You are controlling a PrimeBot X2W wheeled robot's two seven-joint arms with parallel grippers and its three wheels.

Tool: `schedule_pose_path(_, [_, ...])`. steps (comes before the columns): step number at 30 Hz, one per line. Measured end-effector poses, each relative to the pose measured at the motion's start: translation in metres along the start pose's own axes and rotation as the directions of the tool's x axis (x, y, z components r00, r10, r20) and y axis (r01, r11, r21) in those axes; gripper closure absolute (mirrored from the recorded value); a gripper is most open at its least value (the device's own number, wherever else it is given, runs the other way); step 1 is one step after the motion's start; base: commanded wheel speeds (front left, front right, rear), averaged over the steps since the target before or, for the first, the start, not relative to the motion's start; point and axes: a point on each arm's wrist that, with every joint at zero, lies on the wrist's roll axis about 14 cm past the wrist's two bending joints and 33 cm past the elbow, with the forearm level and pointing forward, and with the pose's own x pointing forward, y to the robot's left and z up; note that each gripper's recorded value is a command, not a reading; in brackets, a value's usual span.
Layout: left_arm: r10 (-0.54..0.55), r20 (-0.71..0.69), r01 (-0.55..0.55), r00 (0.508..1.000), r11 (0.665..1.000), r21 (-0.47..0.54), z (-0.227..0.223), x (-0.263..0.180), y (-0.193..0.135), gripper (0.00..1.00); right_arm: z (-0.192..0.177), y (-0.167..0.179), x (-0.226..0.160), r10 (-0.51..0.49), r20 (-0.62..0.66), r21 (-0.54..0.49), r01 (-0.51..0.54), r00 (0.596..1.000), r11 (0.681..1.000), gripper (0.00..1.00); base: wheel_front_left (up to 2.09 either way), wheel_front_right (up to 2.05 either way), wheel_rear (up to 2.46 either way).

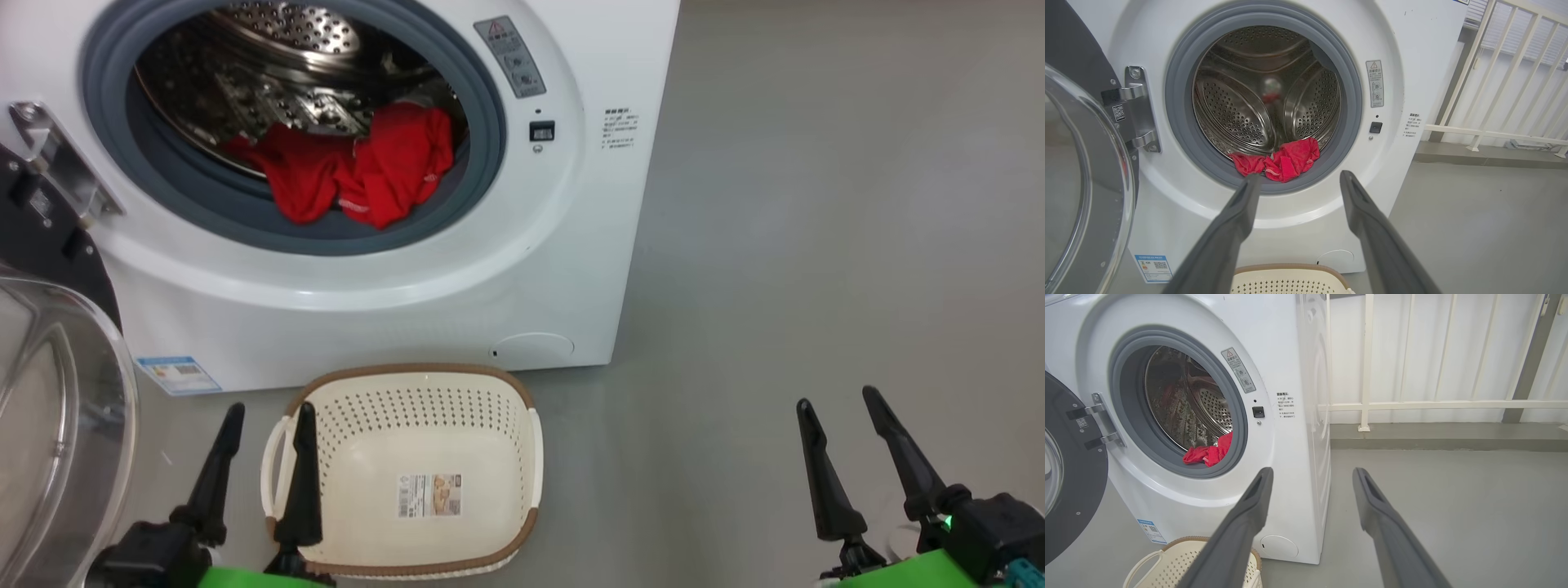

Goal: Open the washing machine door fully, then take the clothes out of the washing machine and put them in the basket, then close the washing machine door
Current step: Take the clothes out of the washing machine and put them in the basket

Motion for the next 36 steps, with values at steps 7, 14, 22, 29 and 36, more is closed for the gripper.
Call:
schedule_pose_path(7, [0.003,-0.003,-0.003,1.000,1.000,-0.004,-0.007,0.027,0.002,0.00,-0.010,0.000,0.023,0.006,-0.017,0.003,-0.006,1.000,1.000,0.00,0.00,0.00,0.00])
schedule_pose_path(14, [-0.002,-0.023,0.001,1.000,1.000,-0.010,-0.022,0.055,0.000,0.00,-0.025,-0.002,0.040,0.005,-0.050,0.006,-0.005,0.999,1.000,0.00,0.00,0.00,0.00])
schedule_pose_path(22, [-0.020,-0.018,0.020,1.000,1.000,-0.001,-0.026,0.095,-0.004,0.00,-0.038,-0.005,0.049,0.000,-0.078,0.007,0.000,0.997,1.000,0.00,0.00,0.00,0.00])
schedule_pose_path(29, [-0.040,0.025,0.040,0.999,0.999,-0.006,-0.020,0.142,-0.004,0.00,-0.048,-0.013,0.057,-0.021,-0.098,0.003,0.021,0.995,1.000,0.00,0.00,0.00,0.00])
schedule_pose_path(36, [-0.038,-0.007,0.039,0.999,0.999,0.014,-0.037,0.180,0.002,0.00,-0.061,-0.021,0.063,-0.039,-0.124,0.002,0.040,0.991,0.999,0.00,0.00,0.00,0.00])
